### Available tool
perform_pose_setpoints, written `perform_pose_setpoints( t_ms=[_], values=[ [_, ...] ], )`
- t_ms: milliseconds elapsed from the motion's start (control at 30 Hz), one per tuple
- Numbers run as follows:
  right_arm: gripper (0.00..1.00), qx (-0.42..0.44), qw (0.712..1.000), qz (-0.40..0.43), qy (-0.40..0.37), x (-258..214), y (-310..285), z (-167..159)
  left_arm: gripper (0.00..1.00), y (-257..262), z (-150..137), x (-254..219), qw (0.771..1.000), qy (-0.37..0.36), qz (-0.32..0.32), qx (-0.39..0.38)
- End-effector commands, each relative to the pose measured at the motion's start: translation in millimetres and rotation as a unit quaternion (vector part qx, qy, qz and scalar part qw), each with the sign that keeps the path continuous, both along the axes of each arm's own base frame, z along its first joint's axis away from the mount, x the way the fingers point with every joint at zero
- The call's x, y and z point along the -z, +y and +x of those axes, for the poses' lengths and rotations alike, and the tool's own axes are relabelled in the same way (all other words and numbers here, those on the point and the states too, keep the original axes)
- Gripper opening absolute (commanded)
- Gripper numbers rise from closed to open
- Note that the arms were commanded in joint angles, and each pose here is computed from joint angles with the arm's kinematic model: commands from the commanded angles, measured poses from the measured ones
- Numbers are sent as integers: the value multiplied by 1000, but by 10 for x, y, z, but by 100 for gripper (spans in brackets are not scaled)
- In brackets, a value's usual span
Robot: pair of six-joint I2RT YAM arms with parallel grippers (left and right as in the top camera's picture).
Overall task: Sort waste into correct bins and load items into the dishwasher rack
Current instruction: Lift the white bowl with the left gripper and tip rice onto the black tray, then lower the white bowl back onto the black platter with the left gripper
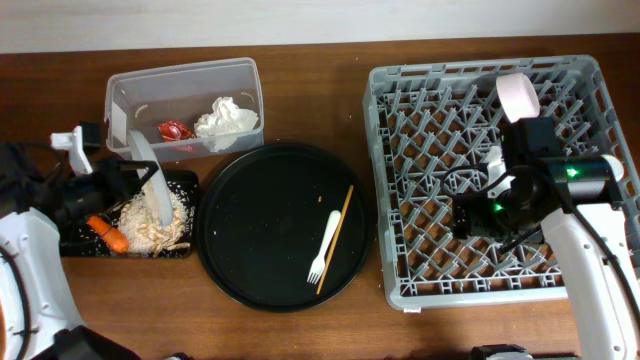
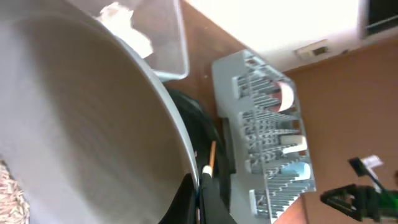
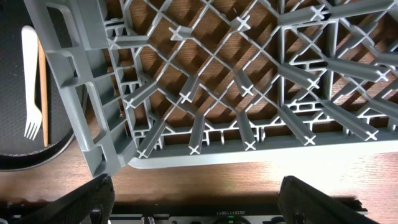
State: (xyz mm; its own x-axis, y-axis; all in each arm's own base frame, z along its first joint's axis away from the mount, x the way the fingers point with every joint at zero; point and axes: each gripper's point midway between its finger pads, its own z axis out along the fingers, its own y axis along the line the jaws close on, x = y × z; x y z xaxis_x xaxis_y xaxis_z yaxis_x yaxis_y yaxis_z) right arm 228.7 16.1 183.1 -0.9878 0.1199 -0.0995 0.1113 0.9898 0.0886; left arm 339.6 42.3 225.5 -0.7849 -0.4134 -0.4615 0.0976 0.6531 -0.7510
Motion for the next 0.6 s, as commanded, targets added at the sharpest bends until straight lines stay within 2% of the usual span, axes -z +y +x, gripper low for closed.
perform_pose_setpoints(
  t_ms=[0, 100, 233, 367, 400, 433, 500, 567],
  values=[
    [89, 4, 1000, -4, -6, -43, -29, 3, 0, -65, -89, -319, 992, -112, -48, 42],
    [88, 4, 1000, -4, -4, -42, -28, -7, 0, -40, -182, -451, 979, -176, -94, 50],
    [89, 4, 1000, -4, -4, -42, -29, -7, 0, 99, -286, -343, 974, -186, -127, 20],
    [88, 4, 1000, -4, -4, -42, -28, -7, 0, 97, -298, -427, 968, -206, -142, 24],
    [89, 4, 1000, -4, -4, -42, -29, -7, 0, 99, -296, -411, 969, -203, -139, 23],
    [89, 4, 1000, -4, -4, -42, -30, -6, 0, 127, -276, -265, 979, -163, -121, 10],
    [89, 4, 1000, -4, -4, -42, -29, -7, 0, 93, -300, -428, 968, -208, -140, 25],
    [89, 4, 1000, -4, -5, -42, -29, -4, 0, 71, -302, -421, 968, -201, -145, 26]
  ],
)
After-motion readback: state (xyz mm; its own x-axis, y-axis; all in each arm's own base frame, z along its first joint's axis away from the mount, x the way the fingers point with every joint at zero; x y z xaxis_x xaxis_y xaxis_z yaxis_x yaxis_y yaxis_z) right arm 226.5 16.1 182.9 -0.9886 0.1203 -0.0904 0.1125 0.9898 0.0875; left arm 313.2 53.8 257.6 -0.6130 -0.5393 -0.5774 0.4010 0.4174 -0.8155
